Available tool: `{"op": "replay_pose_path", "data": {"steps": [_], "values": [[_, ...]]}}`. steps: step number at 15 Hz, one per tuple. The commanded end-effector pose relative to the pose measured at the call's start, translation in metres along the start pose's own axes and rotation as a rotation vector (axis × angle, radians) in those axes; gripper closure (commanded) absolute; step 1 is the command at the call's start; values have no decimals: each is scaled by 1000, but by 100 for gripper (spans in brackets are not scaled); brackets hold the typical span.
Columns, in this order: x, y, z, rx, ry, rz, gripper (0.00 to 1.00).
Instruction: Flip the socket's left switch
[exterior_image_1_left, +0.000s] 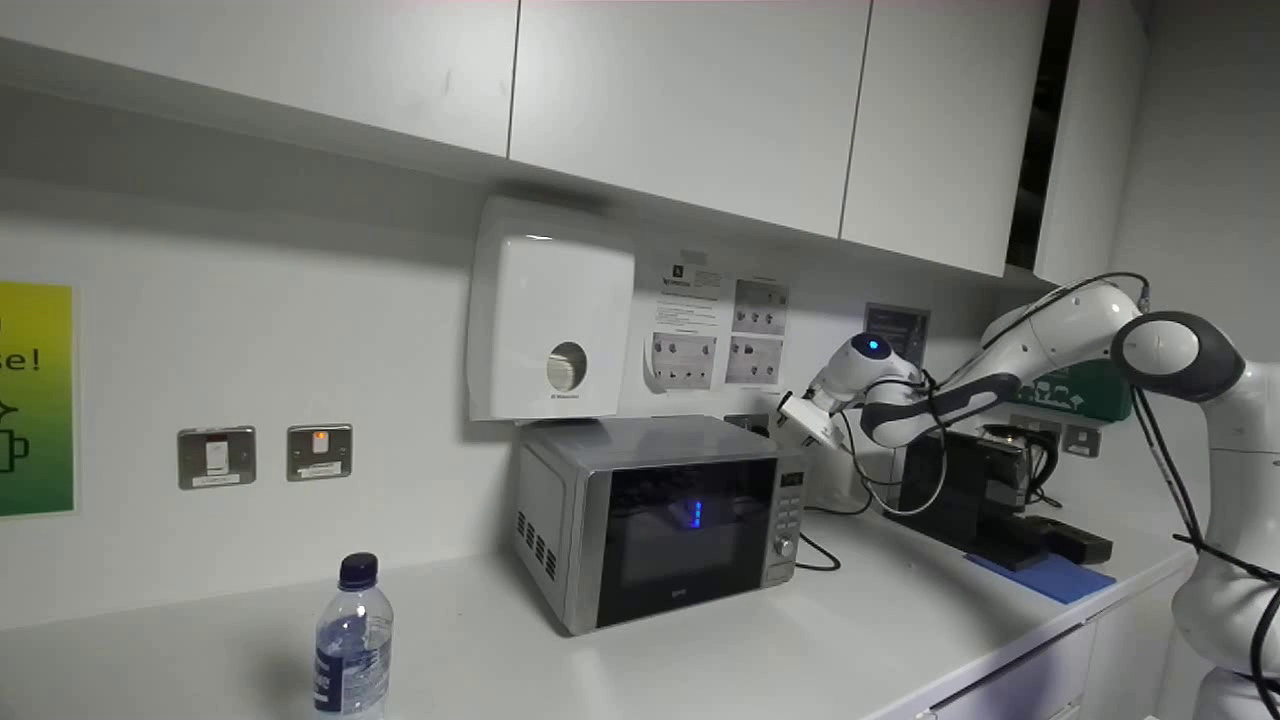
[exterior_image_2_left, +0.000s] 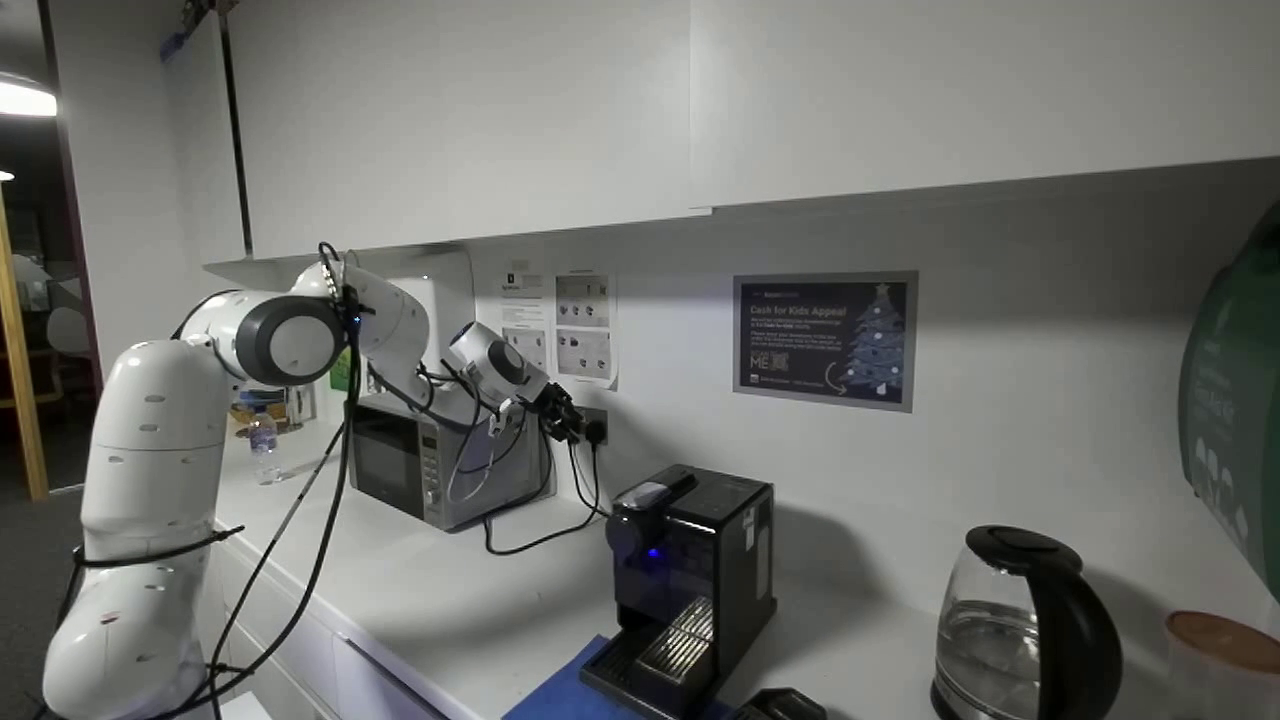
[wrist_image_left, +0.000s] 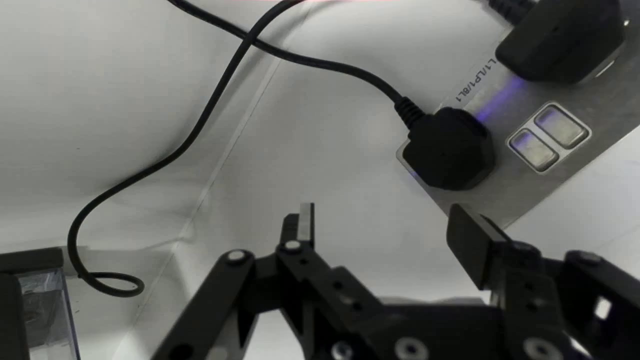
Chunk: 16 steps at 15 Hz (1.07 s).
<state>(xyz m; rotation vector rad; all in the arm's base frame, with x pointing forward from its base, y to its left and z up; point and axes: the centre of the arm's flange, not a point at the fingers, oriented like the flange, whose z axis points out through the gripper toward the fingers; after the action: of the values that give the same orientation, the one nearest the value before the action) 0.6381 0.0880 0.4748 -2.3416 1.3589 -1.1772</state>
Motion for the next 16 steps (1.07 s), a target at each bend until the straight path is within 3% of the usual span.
{"op": "replay_pose_path", "data": {"steps": [1,7,16], "values": [[-13,-15,7,28,31,23,57],[-25,-25,10,60,49,28,100],[-30,-36,20,167,50,5,100]]}}
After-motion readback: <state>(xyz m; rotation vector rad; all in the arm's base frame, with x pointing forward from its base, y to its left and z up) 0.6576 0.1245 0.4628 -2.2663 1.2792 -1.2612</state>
